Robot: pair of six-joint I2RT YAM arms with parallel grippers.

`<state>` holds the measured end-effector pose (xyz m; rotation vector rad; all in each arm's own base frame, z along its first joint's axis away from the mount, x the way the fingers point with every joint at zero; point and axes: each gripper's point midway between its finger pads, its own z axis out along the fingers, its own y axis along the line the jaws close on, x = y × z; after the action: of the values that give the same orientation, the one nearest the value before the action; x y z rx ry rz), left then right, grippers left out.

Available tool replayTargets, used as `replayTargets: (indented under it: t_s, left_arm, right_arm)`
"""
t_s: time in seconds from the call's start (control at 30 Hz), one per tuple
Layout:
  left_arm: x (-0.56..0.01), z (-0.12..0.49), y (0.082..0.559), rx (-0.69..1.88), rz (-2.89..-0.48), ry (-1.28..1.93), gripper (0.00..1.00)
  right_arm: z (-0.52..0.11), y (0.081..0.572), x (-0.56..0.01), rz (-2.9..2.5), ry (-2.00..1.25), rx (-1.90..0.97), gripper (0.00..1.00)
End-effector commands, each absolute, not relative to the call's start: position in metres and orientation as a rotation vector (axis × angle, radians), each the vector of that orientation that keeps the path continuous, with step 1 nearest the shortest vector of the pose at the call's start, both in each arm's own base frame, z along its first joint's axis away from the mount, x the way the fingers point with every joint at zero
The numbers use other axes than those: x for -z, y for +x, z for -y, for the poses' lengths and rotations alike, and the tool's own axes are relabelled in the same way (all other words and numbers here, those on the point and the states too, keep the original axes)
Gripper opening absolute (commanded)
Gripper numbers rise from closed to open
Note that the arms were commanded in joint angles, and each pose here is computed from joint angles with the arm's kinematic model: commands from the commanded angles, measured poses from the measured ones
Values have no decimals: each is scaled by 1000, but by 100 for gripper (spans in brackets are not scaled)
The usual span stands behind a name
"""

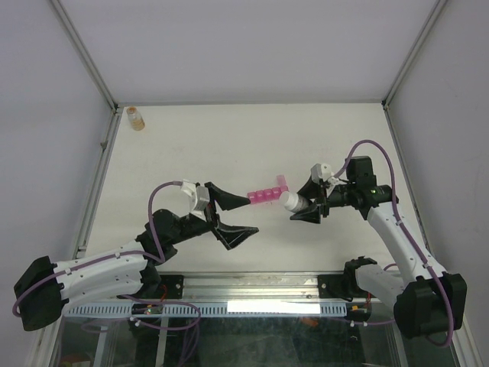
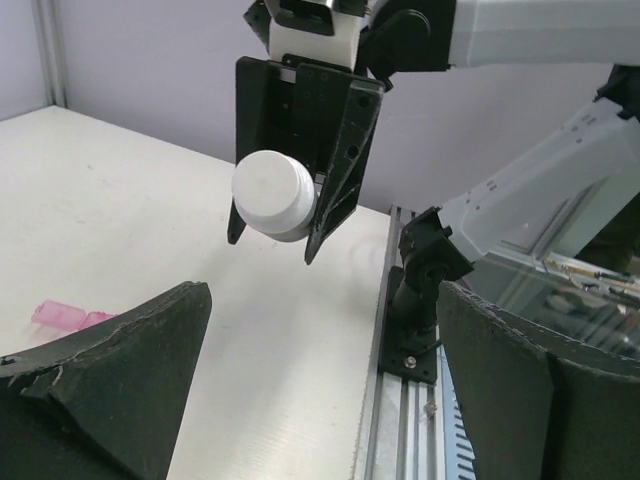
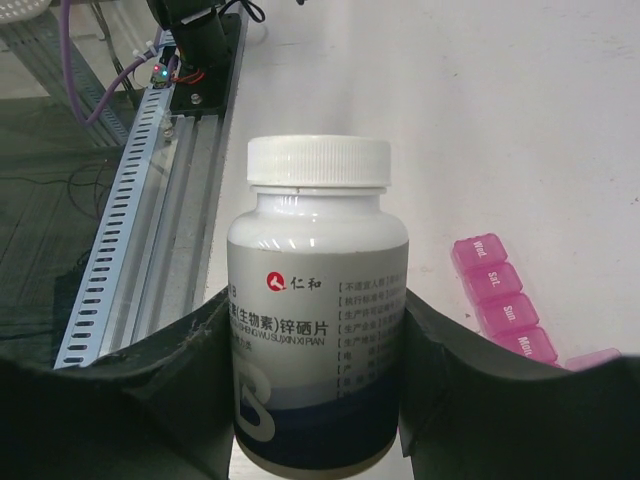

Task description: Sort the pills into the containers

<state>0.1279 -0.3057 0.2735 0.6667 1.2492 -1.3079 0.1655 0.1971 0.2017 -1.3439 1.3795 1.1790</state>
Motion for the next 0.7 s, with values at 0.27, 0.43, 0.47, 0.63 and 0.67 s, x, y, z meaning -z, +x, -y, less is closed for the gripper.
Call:
replayTargets:
  t_s: [0.27,0.43,0.47,0.63,0.67]
  left_arm:
    - [-299,315,112,1265,-1031,841,99]
    - [-299,317,110,1273,-1024,860,99]
    - [-300,317,109,1275,-1021,860,99]
    - [-298,317,108,1282,-1021,864,99]
    - [-298,317,108,1284,-1021,863,99]
  right_arm:
    - [-200,160,-213,-1281,-1351,-1220,0]
    - [-200,159,-215,-1282,-1347,-1224,0]
    - [-200,159,-214,-1284,-1347,-1226,0]
    - [-199,157,-212,-1307,-1337,-1237,0]
    - [-199,158,-212,-1306,-1339,-1231,0]
